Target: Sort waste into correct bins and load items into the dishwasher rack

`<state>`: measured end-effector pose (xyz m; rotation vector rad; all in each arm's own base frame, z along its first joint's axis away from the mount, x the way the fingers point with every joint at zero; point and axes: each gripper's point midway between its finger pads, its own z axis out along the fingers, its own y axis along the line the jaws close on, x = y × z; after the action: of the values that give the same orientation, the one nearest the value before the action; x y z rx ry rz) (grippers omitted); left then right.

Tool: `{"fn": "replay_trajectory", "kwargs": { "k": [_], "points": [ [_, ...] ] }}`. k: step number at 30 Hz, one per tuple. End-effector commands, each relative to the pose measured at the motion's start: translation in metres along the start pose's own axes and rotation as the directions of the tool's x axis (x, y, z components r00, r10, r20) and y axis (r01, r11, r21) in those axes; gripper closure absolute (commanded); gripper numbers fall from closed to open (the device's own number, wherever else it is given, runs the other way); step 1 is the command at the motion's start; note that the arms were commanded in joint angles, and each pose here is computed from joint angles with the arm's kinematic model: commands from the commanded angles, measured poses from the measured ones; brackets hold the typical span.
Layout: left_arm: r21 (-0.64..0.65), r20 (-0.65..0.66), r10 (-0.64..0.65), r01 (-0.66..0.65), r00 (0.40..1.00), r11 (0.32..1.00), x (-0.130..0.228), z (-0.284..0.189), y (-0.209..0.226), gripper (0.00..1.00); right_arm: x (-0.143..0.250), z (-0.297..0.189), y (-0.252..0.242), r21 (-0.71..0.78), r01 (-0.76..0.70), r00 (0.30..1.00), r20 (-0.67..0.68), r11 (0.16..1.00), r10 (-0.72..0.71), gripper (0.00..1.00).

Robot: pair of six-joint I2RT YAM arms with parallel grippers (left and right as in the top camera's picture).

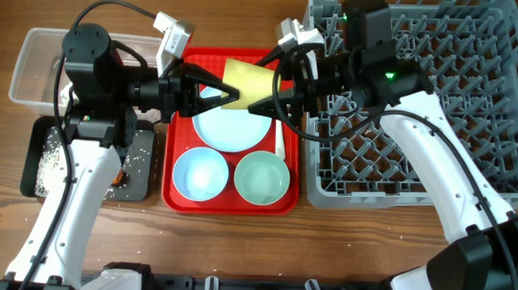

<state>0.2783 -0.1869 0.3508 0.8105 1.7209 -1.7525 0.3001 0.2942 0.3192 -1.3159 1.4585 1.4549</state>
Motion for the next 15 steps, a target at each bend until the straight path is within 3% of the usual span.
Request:
{"fn": "replay_trajectory", "kwargs": {
  "k": [1, 4, 7, 10, 15],
  "points": [
    [0.014, -0.012, 0.008, -0.008, 1.000, 1.000, -0.0011, 0.0004, -0.0052, 0.96, -0.0053, 0.0014, 0.0074, -0.053, -0.014, 1.000, 0.022, 0.998, 0.015, 0.26],
    [0.014, -0.012, 0.008, -0.008, 1.000, 1.000, -0.0011, 0.0004, -0.0052, 0.96, -0.0064, 0.0012, 0.0092, -0.064, -0.009, 1.000, 0.027, 0.998, 0.011, 0.45],
    [0.014, -0.012, 0.008, -0.008, 1.000, 1.000, -0.0011, 0.0004, -0.0052, 0.96, -0.0069, 0.0010, 0.0103, -0.070, -0.009, 1.000, 0.030, 0.997, 0.011, 0.53],
    [0.014, -0.012, 0.008, -0.008, 1.000, 1.000, -0.0011, 0.0004, -0.0052, 0.96, -0.0070, 0.0011, 0.0105, -0.071, -0.009, 1.000, 0.030, 0.997, 0.011, 0.52],
    [0.014, -0.012, 0.008, -0.008, 1.000, 1.000, -0.0011, 0.0004, -0.0052, 0.96, -0.0086, 0.0009, 0.0109, -0.075, 0.004, 0.999, 0.034, 0.997, -0.002, 0.37]
  ]
}}
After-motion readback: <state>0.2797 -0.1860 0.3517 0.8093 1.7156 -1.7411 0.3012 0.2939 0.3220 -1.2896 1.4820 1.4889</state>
